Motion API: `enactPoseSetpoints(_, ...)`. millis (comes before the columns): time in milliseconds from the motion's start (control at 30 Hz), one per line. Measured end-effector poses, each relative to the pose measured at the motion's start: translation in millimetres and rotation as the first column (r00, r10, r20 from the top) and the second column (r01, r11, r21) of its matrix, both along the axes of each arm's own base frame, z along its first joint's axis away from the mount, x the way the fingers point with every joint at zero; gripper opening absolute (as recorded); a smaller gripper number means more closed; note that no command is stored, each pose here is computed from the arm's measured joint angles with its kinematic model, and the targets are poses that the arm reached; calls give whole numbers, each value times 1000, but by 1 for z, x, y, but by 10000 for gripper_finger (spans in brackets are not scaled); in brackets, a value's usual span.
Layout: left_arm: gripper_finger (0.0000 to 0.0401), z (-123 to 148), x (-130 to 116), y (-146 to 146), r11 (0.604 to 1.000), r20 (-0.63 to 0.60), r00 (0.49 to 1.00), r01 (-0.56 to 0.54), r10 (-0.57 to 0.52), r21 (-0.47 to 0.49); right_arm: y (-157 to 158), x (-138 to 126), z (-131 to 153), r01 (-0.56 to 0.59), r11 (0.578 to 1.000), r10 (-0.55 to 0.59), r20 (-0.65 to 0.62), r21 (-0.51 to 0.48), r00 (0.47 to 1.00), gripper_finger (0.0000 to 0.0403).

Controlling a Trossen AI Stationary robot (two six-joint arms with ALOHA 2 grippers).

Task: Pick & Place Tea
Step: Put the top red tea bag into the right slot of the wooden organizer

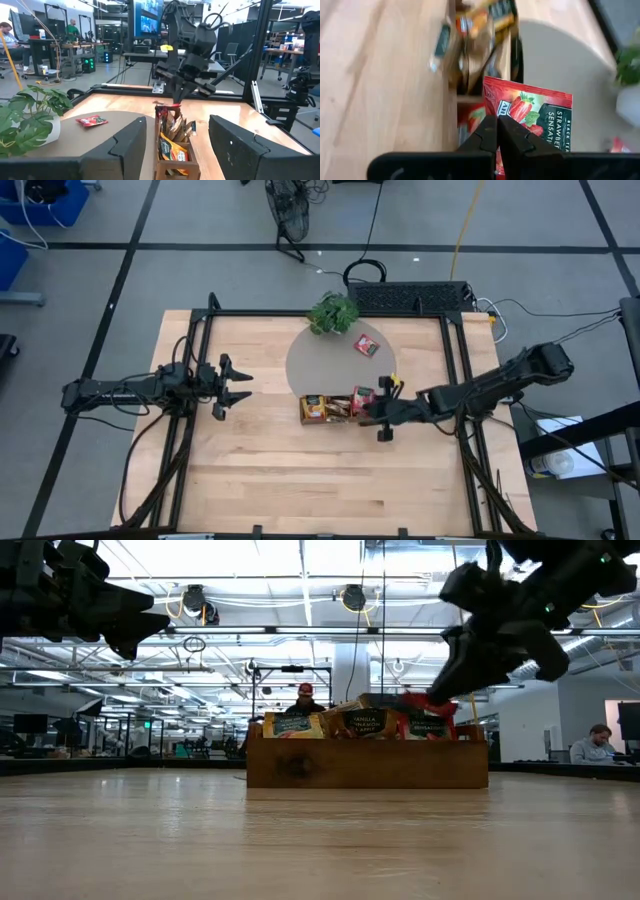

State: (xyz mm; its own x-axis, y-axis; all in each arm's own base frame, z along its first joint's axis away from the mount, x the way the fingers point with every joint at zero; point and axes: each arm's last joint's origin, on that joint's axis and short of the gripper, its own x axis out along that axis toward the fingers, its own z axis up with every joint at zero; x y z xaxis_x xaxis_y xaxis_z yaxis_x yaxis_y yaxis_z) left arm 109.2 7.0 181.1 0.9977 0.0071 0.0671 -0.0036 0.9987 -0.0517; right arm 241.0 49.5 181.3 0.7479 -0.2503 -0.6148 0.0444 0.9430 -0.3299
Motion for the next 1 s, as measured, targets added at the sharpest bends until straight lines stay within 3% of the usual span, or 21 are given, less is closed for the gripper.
enactPoseSetpoints(467, 214, 0, 0, 0, 1000, 0, 1000, 0, 0, 0, 2, -1, -29, 60, 997, -57, -73, 46, 996, 7)
enactPoseSetpoints(733, 214, 0, 0, 0, 1000, 1, 1000, 0, 0, 0, 3, 5, -27, 67, 995, -67, -8, 77, 998, 65)
enactPoseSetpoints(1000, 214, 0, 0, 0, 1000, 0, 1000, 0, 0, 0, 3, 6, -24, 77, 996, -78, 26, 37, 997, 129)
